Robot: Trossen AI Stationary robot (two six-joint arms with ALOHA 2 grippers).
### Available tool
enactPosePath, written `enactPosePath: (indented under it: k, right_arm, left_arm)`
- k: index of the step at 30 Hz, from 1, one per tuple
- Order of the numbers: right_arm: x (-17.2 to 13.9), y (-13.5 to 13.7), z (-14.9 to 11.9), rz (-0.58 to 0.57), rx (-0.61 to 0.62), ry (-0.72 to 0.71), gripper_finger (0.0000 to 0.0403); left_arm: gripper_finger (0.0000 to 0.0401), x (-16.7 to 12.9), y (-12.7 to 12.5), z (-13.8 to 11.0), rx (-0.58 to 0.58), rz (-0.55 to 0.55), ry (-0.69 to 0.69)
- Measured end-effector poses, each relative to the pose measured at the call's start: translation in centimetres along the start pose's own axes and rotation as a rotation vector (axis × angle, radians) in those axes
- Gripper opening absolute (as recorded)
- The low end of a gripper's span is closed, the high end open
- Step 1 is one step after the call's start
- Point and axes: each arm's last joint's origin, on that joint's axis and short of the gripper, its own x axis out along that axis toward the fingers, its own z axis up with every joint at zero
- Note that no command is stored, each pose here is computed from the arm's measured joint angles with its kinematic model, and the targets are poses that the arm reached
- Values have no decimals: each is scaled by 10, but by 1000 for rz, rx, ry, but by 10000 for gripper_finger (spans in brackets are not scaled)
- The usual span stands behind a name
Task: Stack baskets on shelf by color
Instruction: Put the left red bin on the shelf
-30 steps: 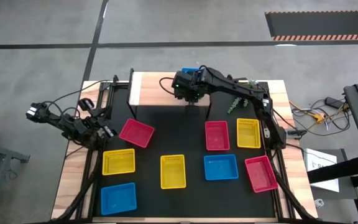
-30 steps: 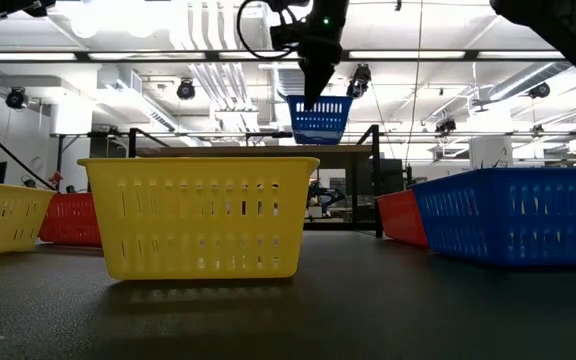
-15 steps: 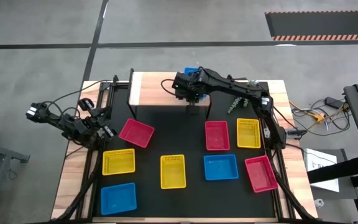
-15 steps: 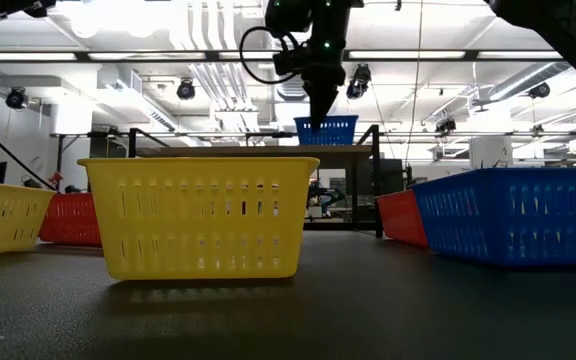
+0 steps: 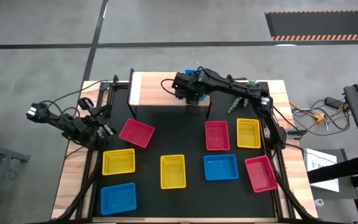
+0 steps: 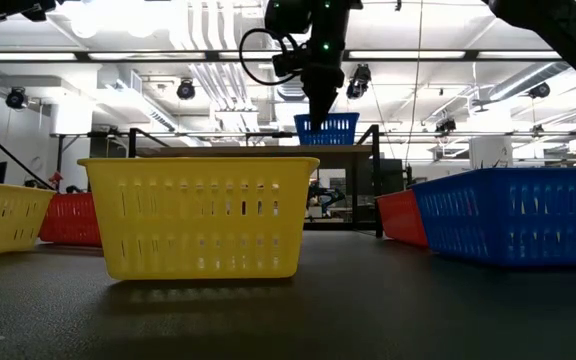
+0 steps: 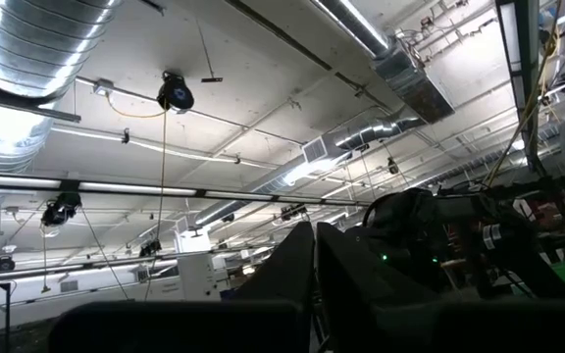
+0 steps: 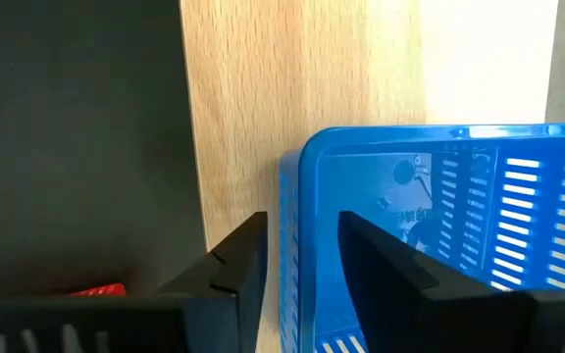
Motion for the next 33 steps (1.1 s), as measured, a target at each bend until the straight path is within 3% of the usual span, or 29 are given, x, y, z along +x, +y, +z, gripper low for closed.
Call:
enactPosePath:
  k: [12,20,26,33]
  right_arm:
    - [-20,-5,-1,-6,34,-19,156]
    - [-59,5,-11,11,92,-43,156]
    - [-101,28,-21,130,152,-154,148]
    - [-125,87,-16,198,33,-275,130]
  left_arm:
    - [1,1,1,1,-3,2,-2]
    - [1,1,1,1,-21,2,-3]
    - [1,1,0,2,-62,1,-4]
    - [1,2,0,2,-81,-3,-3]
